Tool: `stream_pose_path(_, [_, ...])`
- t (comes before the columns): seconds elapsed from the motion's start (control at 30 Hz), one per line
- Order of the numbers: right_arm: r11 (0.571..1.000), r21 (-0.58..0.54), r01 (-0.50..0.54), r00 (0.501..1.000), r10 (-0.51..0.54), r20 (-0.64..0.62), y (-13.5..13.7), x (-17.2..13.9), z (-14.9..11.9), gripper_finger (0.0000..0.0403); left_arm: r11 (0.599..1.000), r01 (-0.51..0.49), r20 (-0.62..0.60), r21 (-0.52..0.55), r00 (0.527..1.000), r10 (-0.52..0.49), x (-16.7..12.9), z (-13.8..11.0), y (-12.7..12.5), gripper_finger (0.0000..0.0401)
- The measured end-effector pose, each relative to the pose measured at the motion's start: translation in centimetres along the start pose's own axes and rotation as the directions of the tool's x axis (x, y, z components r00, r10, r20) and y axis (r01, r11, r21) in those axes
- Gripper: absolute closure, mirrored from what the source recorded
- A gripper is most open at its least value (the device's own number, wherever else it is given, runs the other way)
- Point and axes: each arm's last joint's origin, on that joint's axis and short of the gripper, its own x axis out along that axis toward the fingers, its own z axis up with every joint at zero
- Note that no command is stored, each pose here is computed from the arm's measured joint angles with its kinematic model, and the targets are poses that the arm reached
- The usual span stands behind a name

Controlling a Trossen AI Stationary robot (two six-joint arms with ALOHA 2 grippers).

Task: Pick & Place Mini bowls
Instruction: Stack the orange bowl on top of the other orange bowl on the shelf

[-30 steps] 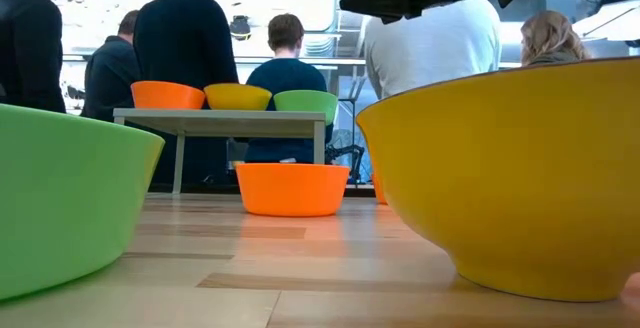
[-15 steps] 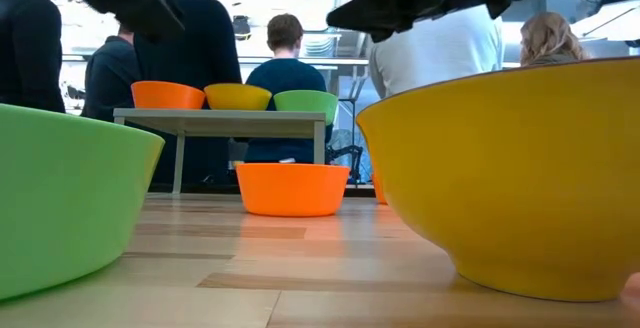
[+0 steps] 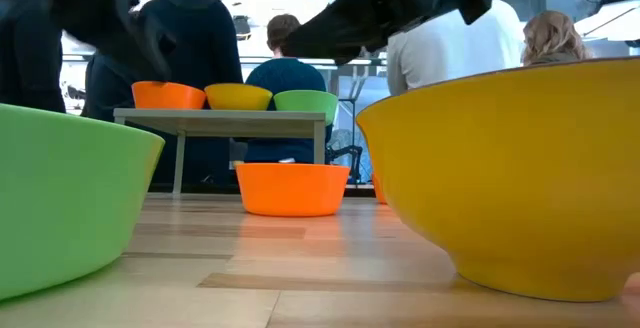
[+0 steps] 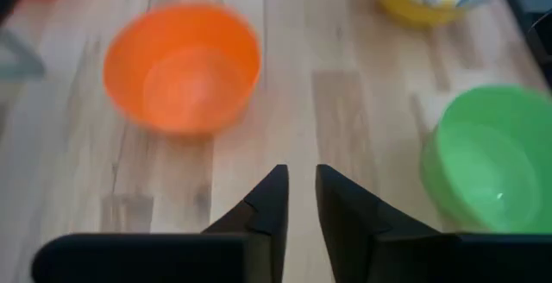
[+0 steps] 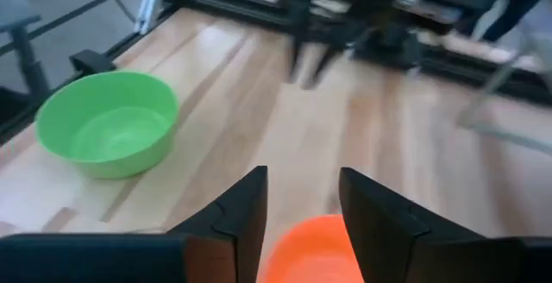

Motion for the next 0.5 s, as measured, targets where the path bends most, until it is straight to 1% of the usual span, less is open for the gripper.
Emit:
stream_pose_path(0.07, [0.999, 0.036, -0.022, 0.998, 0.024, -0.066, 0.6, 1.0, -0.5, 0.0255, 1.0, -0.005, -0.013, -0.028, 1.0, 0.005, 0.4, -0.6, 0.1, 0.0325])
stream_pose_path(0.17, [0.995, 0.097, -0.032, 0.99, 0.045, -0.13, 1.0, 2.1, -0.8, 0.0253, 0.998, -0.016, -0.034, -0.059, 0.999, 0.014, 0.8, -1.8, 0.2, 0.0317])
stream_pose_path(0.27, [0.993, 0.115, -0.035, 0.985, 0.053, -0.163, 1.3, 3.4, -1.1, 0.0254, 0.998, -0.012, -0.04, -0.063, 0.999, 0.01, 0.8, -2.5, 0.2, 0.0314])
stream_pose_path(0.3, [0.992, 0.117, -0.039, 0.979, 0.061, -0.194, 1.5, 3.6, -1.4, 0.0255, 0.998, -0.007, -0.021, -0.065, 1.0, 0.005, 0.9, -2.5, 0.2, 0.0314])
stream_pose_path(0.4, [0.992, 0.118, -0.037, 0.979, 0.06, -0.197, 1.4, 4.3, -1.2, 0.026, 0.999, 0.001, 0.01, -0.051, 1.0, -0.001, 0.8, -2.4, 0.2, 0.0314])
stream_pose_path(0.5, [0.99, 0.141, 0.006, 0.964, 0.031, -0.263, 1.3, 4.7, -2.0, 0.0265, 0.998, 0.011, 0.039, -0.054, 0.999, -0.009, 0.6, -2.1, 0.2, 0.0314])
